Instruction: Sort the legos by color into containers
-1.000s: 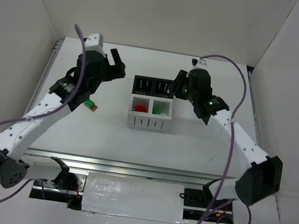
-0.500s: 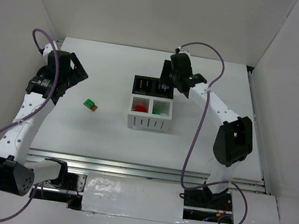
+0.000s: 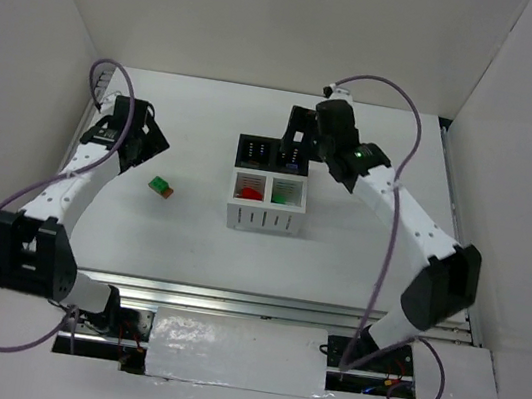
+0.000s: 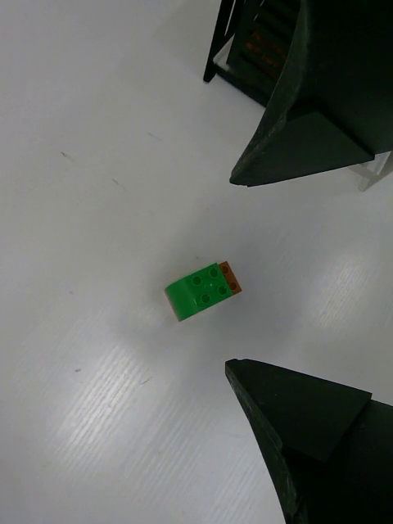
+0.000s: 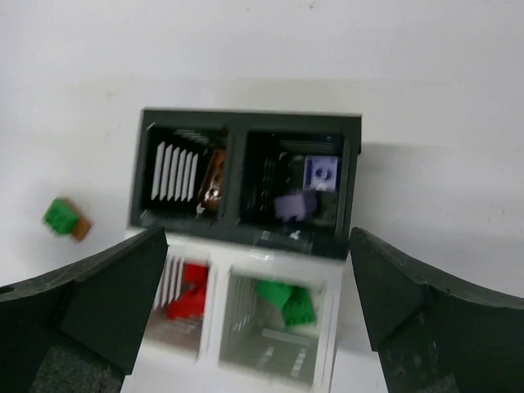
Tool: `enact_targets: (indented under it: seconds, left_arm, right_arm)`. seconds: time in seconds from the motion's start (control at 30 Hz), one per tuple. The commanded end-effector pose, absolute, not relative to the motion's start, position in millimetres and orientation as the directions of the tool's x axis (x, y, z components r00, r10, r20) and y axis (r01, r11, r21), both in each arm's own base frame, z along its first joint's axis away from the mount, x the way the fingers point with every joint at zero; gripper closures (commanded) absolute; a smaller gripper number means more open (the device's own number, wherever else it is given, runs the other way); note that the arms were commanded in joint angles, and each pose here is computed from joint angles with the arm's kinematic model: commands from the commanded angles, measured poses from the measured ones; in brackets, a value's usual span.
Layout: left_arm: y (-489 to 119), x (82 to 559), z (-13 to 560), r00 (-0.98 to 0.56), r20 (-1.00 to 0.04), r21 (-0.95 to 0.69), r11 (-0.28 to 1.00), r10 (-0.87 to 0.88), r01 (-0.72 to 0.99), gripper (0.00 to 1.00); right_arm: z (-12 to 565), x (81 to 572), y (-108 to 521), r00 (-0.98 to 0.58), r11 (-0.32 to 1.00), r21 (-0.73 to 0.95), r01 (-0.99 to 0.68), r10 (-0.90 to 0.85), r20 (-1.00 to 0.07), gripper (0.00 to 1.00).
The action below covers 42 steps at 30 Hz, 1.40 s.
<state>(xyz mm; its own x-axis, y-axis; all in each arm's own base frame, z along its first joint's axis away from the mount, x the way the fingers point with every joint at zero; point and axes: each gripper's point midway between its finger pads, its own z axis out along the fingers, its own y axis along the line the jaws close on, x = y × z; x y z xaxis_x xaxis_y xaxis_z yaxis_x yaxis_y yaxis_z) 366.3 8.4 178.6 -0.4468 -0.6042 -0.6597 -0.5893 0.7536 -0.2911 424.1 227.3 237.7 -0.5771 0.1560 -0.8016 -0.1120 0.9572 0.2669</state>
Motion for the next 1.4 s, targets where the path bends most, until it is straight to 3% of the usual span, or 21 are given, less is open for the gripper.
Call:
enact_targets:
  seconds: [0.0,0.17,0.3,0.43,0.47,0.63,0.7,0.77,0.83,0.87,0.93,0.97,1.07,1.2,1.27,1.3,1.37]
  left_arm:
    - [4.8,386.7,141.9,-0.466,-0.598,-0.281,0.715,-0.652,-0.641,0.01]
    - [15.3,387.9,90.1,-0.466,-0.533,-0.161,0.625,-0.706,-0.764,0.00]
    - [13.8,390.9,64.5,-0.441,-0.507,-0.159,0.583,-0.741,-0.797,0.01]
    - [7.0,390.9,46.8,-0.458,-0.475,-0.141,0.579,-0.751,-0.803,0.04]
    - [6.0,391.3,44.2,-0.459,-0.476,-0.140,0.580,-0.750,-0.803,0.09]
    - [-1.5,387.0,32.3,-0.468,-0.464,-0.146,0.586,-0.752,-0.797,0.16]
    - [-2.8,385.9,27.2,-0.474,-0.452,-0.141,0.585,-0.756,-0.798,0.26]
    - [-4.7,385.8,26.8,-0.478,-0.449,-0.147,0.590,-0.755,-0.794,0.44]
    - [-5.7,385.2,29.0,-0.475,-0.451,-0.161,0.592,-0.756,-0.790,0.53]
    - [-5.8,385.7,35.5,-0.466,-0.457,-0.175,0.590,-0.758,-0.789,0.65]
    - [-7.2,385.0,41.7,-0.463,-0.461,-0.187,0.593,-0.757,-0.783,0.76]
    - [-7.2,385.9,50.9,-0.454,-0.471,-0.205,0.594,-0.757,-0.778,0.92]
    - [-11.9,385.9,72.7,-0.457,-0.489,-0.251,0.621,-0.743,-0.742,1.00]
    - [-39.2,379.6,116.1,-0.509,-0.536,-0.397,0.733,-0.674,-0.552,1.00]
    - [-77.7,383.5,183.2,-0.486,-0.619,-0.585,0.775,-0.617,-0.239,1.00]
    - [-93.5,370.3,188.5,-0.508,-0.624,-0.618,0.773,-0.594,-0.144,1.00]
    - [-129.7,347.3,256.3,-0.455,-0.704,-0.672,0.718,-0.545,0.181,1.00]
  right_arm:
    - [317.0,363.0,228.5,-0.478,0.908,0.364,-0.208,0.230,-0.847,0.00]
    - [310.7,305.5,226.1,-0.526,0.856,0.411,-0.314,0.204,-0.826,0.00]
    - [298.1,281.0,226.0,-0.550,0.833,0.426,-0.352,0.184,-0.814,0.00]
    - [282.0,273.9,221.7,-0.565,0.836,0.427,-0.344,0.180,-0.805,0.00]
    - [280.0,272.8,221.9,-0.568,0.837,0.426,-0.344,0.176,-0.804,0.01]
    - [273.1,273.9,222.1,-0.577,0.843,0.421,-0.336,0.169,-0.799,0.00]
    - [273.0,274.1,221.2,-0.575,0.844,0.419,-0.333,0.171,-0.800,0.00]
    - [271.3,275.0,217.9,-0.570,0.854,0.412,-0.319,0.175,-0.803,0.00]
    - [269.2,275.2,216.6,-0.570,0.859,0.405,-0.313,0.172,-0.803,0.00]
    - [268.4,276.2,215.4,-0.570,0.862,0.403,-0.307,0.173,-0.803,0.00]
    - [265.9,275.7,217.1,-0.576,0.861,0.404,-0.309,0.169,-0.800,0.00]
    - [265.8,276.2,217.6,-0.576,0.859,0.409,-0.309,0.173,-0.799,0.00]
    - [263.9,273.1,227.0,-0.586,0.830,0.439,-0.344,0.175,-0.791,0.00]
    - [264.9,254.6,249.5,-0.600,0.718,0.515,-0.468,0.170,-0.782,0.00]
    - [290.1,236.6,266.0,-0.579,0.587,0.565,-0.581,0.190,-0.793,0.00]
    - [296.5,232.1,271.5,-0.563,0.535,0.574,-0.620,0.206,-0.800,0.00]
    - [312.9,210.9,279.8,-0.563,0.416,0.592,-0.691,0.205,-0.801,0.00]
